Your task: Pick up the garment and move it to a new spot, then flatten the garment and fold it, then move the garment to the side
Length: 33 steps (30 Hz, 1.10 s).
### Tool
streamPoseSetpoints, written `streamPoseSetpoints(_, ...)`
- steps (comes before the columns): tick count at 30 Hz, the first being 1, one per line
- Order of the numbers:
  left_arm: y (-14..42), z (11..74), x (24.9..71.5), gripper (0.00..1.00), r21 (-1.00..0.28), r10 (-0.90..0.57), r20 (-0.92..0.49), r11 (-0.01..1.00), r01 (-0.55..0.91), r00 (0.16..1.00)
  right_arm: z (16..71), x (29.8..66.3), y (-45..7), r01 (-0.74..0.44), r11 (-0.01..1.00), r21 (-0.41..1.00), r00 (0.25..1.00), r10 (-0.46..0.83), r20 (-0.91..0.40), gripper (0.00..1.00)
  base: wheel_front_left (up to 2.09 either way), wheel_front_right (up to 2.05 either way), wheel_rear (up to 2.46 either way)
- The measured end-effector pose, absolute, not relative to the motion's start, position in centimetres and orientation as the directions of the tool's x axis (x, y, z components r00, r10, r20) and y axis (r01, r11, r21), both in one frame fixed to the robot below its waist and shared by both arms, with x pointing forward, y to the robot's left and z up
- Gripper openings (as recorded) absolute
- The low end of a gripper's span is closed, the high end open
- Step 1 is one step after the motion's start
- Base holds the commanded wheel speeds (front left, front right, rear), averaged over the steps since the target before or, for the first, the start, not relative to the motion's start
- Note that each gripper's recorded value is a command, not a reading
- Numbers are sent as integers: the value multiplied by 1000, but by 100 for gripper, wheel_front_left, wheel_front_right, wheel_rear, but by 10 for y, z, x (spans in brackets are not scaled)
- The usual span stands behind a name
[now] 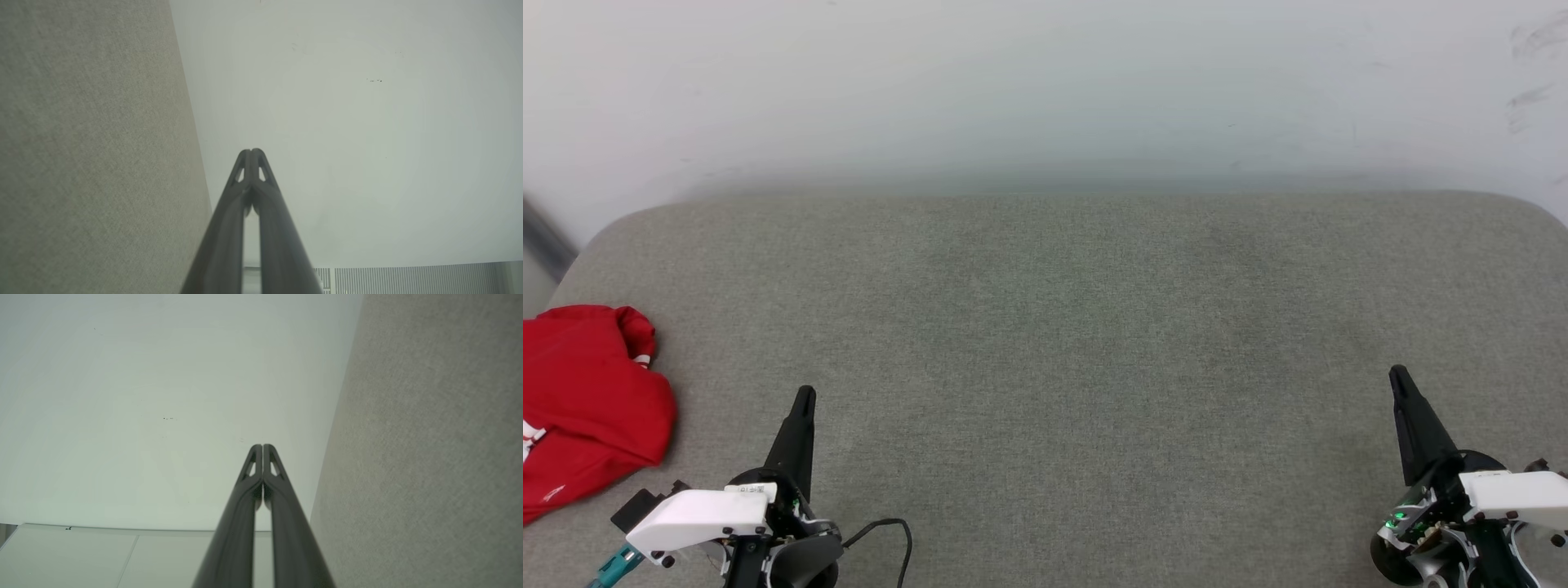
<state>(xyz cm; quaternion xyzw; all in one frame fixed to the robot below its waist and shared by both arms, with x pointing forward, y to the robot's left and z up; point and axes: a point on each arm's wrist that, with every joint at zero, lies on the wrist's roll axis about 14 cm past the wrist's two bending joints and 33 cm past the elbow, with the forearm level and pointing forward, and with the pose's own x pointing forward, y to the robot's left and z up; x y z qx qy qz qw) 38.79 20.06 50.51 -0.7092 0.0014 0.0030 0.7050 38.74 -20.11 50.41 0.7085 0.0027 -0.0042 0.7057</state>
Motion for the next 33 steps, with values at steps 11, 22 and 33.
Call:
streamPoseSetpoints(11, 201, 505, 388, 0, -1000, 2, -6, -6, -6, 1000, 504, 387, -201, 10, -4, 1000, 1000, -2, -10, 0, 0, 0, 0)
streamPoseSetpoints(22, 201, 505, 388, 0, -1000, 2, -6, -6, -6, 1000, 504, 387, -201, 10, -4, 1000, 1000, -2, -10, 0, 0, 0, 0)
streamPoseSetpoints(33, 194, 488, 379, 100, -998, 2, -57, 1, -57, 998, 486, 377, -201, 62, 1, 998, 998, -19, -62, 100, 0, 0, 0)
